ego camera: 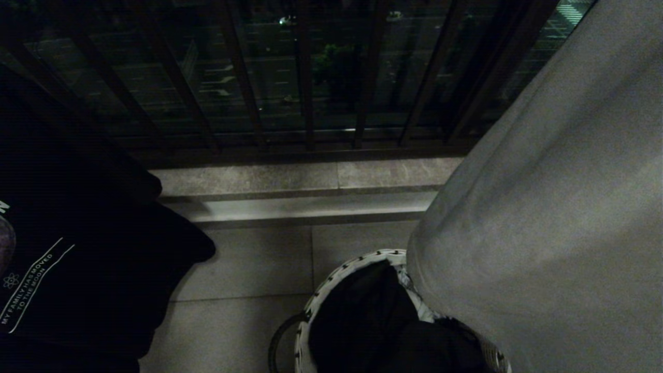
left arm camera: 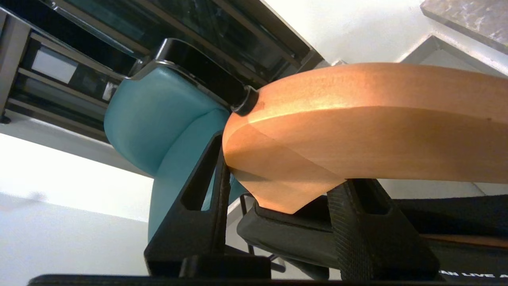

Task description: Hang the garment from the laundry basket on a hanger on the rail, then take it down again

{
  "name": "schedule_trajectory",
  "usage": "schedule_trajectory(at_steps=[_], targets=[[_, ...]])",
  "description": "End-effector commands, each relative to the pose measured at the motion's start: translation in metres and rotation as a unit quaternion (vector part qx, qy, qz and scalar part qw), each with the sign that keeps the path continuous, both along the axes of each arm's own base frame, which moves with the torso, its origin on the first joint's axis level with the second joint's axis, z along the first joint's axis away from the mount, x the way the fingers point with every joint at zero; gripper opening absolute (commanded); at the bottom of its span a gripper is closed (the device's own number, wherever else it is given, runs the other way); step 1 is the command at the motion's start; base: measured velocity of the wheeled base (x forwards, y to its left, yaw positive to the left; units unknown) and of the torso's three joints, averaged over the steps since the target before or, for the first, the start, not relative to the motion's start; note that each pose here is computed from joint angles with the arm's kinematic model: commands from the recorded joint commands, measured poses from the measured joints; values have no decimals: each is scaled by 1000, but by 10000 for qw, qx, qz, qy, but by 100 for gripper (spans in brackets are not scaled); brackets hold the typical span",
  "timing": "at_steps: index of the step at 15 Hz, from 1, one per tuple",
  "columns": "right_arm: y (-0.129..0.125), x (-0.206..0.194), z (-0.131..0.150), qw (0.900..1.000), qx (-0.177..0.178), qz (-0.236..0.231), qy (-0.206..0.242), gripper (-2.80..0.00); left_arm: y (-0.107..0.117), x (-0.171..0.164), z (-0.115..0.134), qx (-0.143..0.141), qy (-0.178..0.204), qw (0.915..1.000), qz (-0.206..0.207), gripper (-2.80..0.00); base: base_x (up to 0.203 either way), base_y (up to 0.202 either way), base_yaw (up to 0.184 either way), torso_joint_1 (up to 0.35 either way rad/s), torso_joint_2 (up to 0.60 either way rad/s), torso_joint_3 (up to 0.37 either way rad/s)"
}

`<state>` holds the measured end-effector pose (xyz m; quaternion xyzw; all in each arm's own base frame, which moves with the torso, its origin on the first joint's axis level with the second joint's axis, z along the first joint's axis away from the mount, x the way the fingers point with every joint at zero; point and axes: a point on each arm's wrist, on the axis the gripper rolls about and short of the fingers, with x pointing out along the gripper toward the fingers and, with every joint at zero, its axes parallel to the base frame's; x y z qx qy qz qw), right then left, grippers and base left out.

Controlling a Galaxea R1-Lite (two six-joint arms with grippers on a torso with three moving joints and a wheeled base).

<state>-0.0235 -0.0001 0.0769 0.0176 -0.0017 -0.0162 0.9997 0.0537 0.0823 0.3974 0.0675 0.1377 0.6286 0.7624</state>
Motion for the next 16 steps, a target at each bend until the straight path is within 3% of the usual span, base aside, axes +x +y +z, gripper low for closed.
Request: schedule_trajectory(at_steps=[1, 6, 16], targets=[[0, 0, 0, 10000, 1, 2, 6, -280, 1, 1, -1, -26, 38, 10000, 24, -280, 0, 0, 0, 0, 0, 0], [0, 0, 0, 10000, 1, -2, -1, -280, 1, 1, 0, -2, 26, 10000, 22, -280, 0, 0, 0, 1, 1, 34], [0, 0, 0, 10000, 1, 2, 11, -280, -1, -1, 1, 25, 64, 10000, 16, -280, 0, 0, 0, 3, 2, 193]])
